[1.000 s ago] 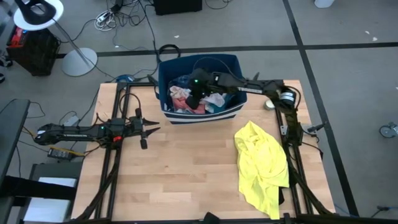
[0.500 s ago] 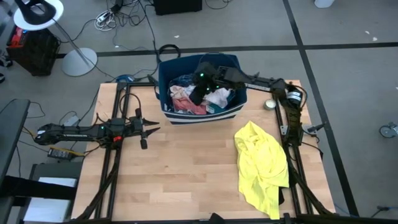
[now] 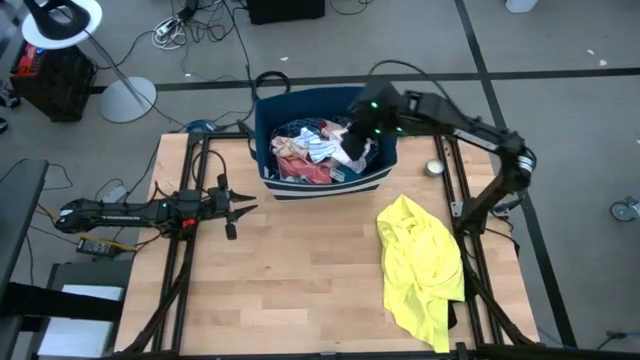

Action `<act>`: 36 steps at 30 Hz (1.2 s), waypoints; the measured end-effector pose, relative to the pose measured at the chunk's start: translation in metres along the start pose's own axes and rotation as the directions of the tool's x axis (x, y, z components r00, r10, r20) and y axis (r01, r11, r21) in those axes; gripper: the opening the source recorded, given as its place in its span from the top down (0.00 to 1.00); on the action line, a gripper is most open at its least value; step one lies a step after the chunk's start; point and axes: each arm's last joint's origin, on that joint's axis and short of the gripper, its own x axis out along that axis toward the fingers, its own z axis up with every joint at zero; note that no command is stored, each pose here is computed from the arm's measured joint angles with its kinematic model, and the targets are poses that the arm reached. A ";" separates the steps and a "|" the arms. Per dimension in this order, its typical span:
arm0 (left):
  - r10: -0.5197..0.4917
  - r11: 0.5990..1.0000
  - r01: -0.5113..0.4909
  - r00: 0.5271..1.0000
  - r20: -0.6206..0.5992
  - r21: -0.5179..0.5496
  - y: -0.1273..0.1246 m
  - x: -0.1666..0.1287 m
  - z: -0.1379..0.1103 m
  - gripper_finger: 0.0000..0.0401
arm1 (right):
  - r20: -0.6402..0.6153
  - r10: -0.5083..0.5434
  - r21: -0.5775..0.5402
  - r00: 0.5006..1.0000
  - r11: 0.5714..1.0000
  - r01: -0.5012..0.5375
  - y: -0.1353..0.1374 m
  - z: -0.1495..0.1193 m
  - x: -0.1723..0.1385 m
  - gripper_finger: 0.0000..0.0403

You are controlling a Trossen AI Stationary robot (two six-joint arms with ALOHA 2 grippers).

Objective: Sort clothes
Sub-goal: Put the yellow shirt into the blue bin

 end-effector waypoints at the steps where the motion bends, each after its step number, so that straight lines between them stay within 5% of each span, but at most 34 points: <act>1: 0.000 1.000 0.000 1.000 0.000 0.000 0.000 0.000 0.000 0.72 | -0.009 -0.012 -0.007 1.000 1.000 0.012 0.003 -0.004 -0.009 0.63; 20: 0.000 1.000 0.000 1.000 0.000 0.000 0.000 0.000 0.000 0.72 | -0.019 -0.251 0.062 0.968 0.966 0.252 0.095 -0.107 -0.128 0.65; 28: 0.000 1.000 0.000 1.000 0.001 -0.001 0.000 0.000 0.000 0.72 | 0.004 -0.246 0.130 0.969 0.961 0.244 0.129 -0.172 -0.126 0.65; 36: 0.000 1.000 0.000 1.000 0.001 -0.001 0.000 0.000 0.000 0.72 | -0.094 -0.310 0.225 0.946 0.919 0.324 0.134 -0.242 -0.097 0.65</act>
